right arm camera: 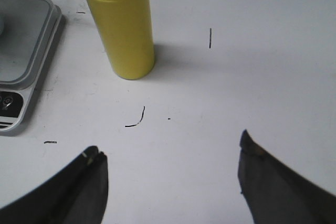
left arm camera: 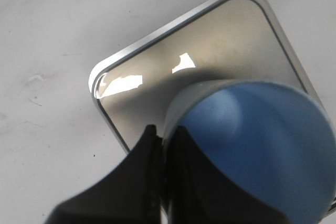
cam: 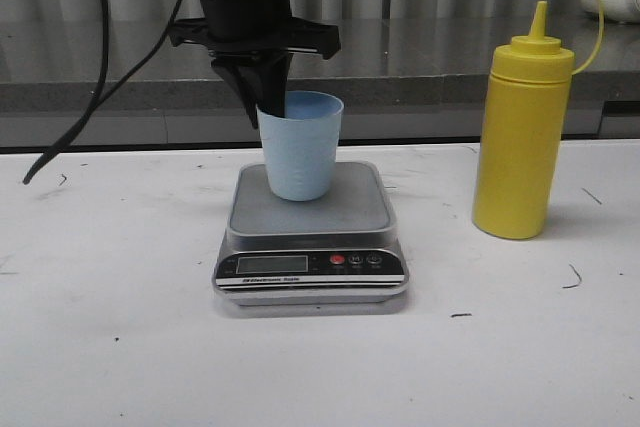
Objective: Pour seasoning into cup on scale with both arms
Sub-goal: 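Lower the blue cup onto the scale, open the left gripper, withdraw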
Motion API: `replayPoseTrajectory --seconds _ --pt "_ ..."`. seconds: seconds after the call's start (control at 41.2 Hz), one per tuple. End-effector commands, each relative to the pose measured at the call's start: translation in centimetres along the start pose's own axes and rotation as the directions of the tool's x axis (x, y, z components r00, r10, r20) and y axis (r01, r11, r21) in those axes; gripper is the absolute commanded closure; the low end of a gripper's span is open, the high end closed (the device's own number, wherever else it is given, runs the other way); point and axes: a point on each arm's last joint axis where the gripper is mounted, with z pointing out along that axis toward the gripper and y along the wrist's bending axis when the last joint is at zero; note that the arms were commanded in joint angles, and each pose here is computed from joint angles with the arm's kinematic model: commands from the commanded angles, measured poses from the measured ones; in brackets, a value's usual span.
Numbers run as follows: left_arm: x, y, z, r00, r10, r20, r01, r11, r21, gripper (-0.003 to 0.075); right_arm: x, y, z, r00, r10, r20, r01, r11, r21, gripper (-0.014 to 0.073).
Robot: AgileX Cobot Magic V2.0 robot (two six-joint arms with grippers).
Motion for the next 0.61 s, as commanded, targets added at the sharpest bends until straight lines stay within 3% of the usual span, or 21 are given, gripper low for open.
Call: replayPoseTrajectory --seconds 0.0,0.146,0.218,0.485,0.582 --pt "-0.8 -0.5 -3.8 0.993 -0.001 0.121 0.000 1.000 0.009 0.0739 -1.6 0.0 -0.5 0.995 -0.017 0.097 0.017 1.000 0.005 0.0055" --pt "-0.8 -0.5 -3.8 0.993 -0.001 0.121 0.000 1.000 0.009 0.0731 -1.6 0.0 -0.5 0.995 -0.017 0.097 0.017 1.000 0.005 0.0055" --pt "-0.8 -0.5 -3.8 0.993 -0.001 0.121 0.000 1.000 0.009 0.0687 -1.6 0.0 -0.5 0.995 -0.017 0.097 0.017 1.000 0.005 0.0055" --pt "-0.8 -0.6 -5.0 0.989 -0.004 0.145 0.002 1.000 0.019 0.0367 -1.6 0.0 -0.5 0.995 -0.017 0.097 0.017 1.000 0.005 0.0055" --pt "-0.6 -0.6 -6.1 0.988 -0.004 0.155 0.001 1.000 0.021 0.0329 -1.6 0.0 -0.5 0.995 -0.017 0.097 0.017 1.000 0.005 0.0055"
